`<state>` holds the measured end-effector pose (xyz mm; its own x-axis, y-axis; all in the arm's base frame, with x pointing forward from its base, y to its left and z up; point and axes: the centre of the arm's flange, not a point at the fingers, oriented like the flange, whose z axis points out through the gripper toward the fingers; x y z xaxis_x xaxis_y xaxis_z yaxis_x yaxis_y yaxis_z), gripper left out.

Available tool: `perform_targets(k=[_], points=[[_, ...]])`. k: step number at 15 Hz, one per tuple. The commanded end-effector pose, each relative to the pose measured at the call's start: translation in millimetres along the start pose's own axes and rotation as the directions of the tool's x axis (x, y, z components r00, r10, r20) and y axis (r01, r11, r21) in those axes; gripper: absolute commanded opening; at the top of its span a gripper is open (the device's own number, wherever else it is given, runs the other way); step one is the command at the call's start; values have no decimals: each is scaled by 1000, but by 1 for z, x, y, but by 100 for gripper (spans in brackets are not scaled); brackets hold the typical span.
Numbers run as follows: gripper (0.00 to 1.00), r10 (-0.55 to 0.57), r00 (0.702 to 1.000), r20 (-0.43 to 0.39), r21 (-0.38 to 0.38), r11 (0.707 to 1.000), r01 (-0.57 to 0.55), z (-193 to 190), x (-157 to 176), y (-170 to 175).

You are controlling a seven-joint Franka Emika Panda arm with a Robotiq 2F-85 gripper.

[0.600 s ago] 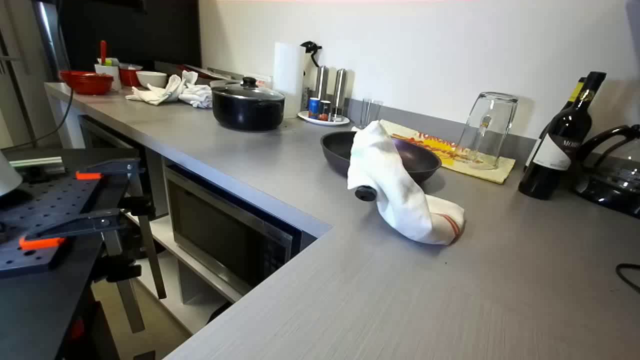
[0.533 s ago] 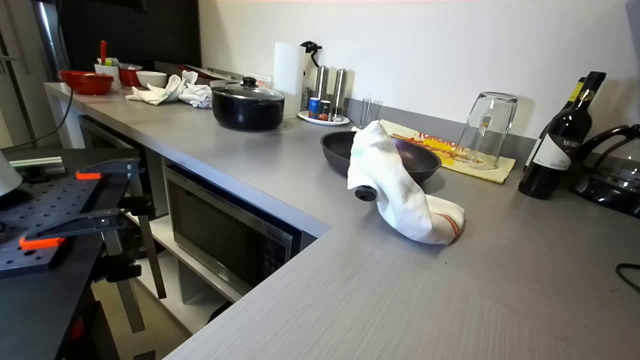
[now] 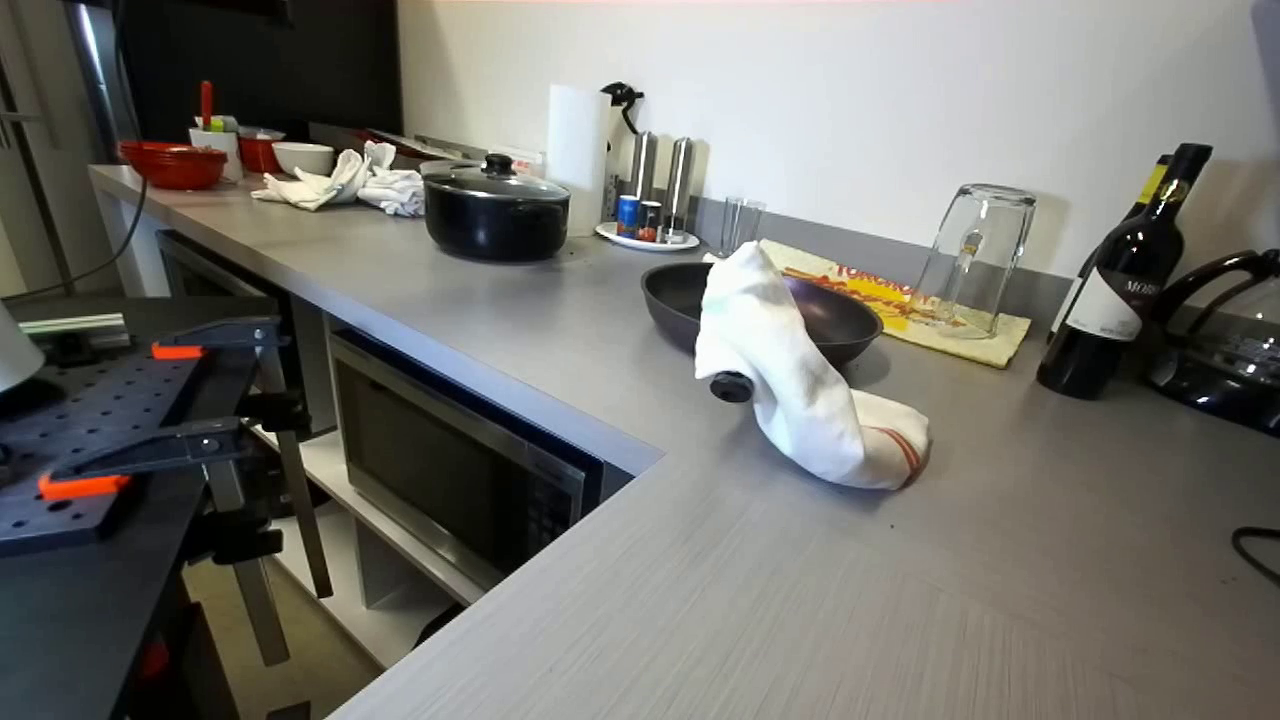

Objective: Move the lid closer to the pan

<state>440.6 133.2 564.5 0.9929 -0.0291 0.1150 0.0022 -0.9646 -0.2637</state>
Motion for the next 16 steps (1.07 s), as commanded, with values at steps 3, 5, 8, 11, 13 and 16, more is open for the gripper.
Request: perform_targets(k=[3, 5, 8, 11, 13, 16], points=[[100, -10, 1000, 18, -19, 1000, 11, 19, 9, -11], [100, -30, 999, 36, -39, 999, 32, 37, 14, -24], [100, -72, 995, 67, -63, 995, 76, 65, 17, -49], [100, -113, 990, 84, -97, 988, 121, 95, 22, -78], [100, -139, 985, 98, -120, 981, 150, 113, 26, -94], [100, -175, 977, 122, -154, 969, 193, 137, 33, -116]])
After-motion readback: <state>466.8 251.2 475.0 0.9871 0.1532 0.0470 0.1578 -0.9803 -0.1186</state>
